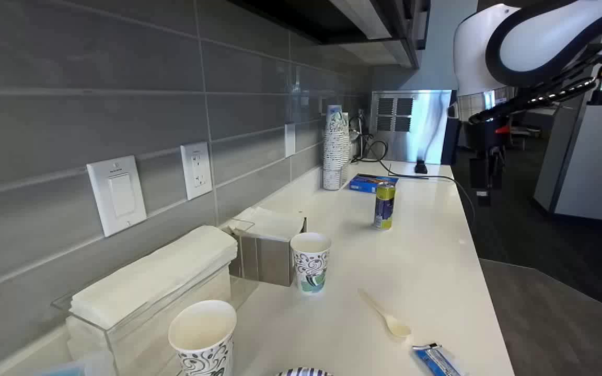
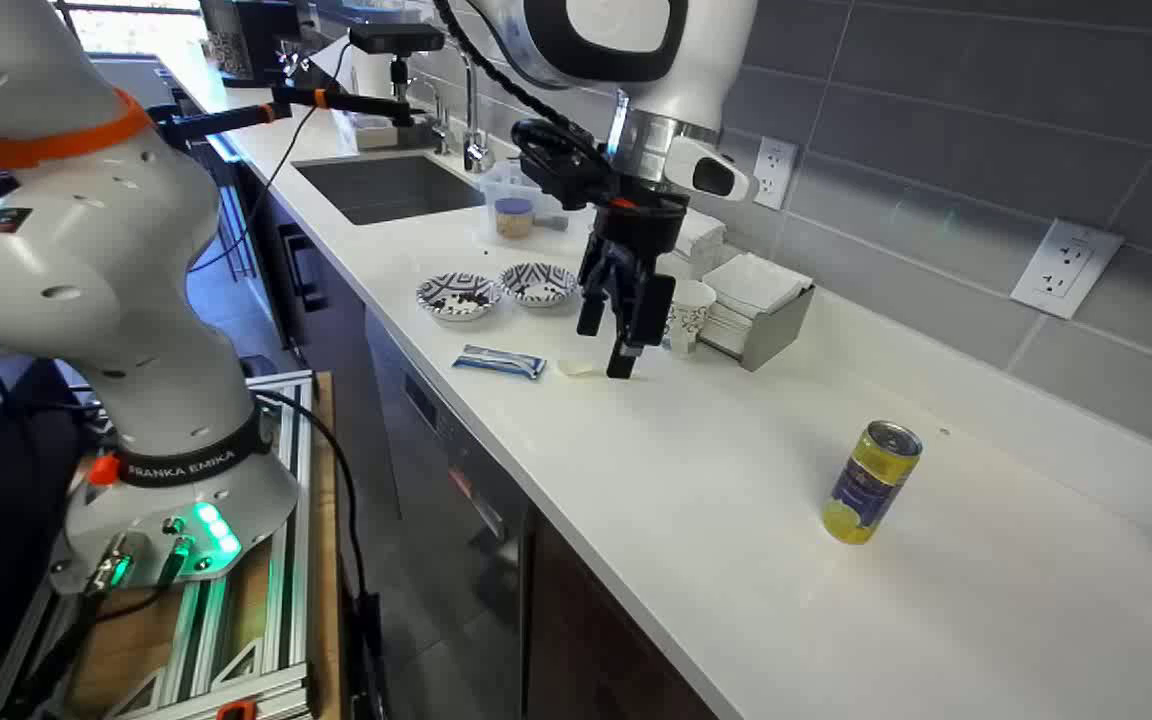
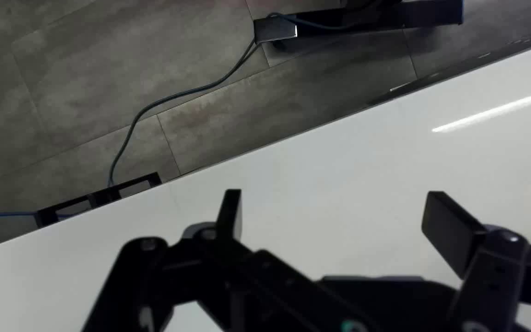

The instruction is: Pick up the two bowls and move them to the right

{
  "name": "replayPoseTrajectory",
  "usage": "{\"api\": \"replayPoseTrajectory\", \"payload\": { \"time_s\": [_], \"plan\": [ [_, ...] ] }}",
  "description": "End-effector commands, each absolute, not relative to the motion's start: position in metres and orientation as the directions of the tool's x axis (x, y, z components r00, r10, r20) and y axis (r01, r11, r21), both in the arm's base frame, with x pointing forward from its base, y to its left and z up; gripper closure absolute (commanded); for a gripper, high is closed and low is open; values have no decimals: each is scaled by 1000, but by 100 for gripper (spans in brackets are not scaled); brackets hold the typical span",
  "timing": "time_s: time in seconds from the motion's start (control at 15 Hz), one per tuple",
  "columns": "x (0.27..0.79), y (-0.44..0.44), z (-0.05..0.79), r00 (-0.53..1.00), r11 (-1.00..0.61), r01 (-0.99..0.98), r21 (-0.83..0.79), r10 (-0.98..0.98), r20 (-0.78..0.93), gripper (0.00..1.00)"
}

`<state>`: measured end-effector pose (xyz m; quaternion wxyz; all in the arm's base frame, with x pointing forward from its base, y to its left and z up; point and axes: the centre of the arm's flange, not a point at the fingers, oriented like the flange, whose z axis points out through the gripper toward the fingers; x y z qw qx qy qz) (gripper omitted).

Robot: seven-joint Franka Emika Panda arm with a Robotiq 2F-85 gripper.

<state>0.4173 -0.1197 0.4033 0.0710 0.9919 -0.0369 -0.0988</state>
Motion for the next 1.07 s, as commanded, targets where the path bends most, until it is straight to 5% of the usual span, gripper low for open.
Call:
{"api": "replayPoseTrajectory", "payload": {
  "time_s": [0.0, 0.6, 1.0],
  "plan": [
    [417, -120, 403, 978, -987, -59, 148, -87, -191, 0],
    [417, -120, 403, 978, -987, -59, 148, -87, -191, 0],
    [443, -2, 395, 951, -948, 290, 127, 271, -146, 0]
  ]
}}
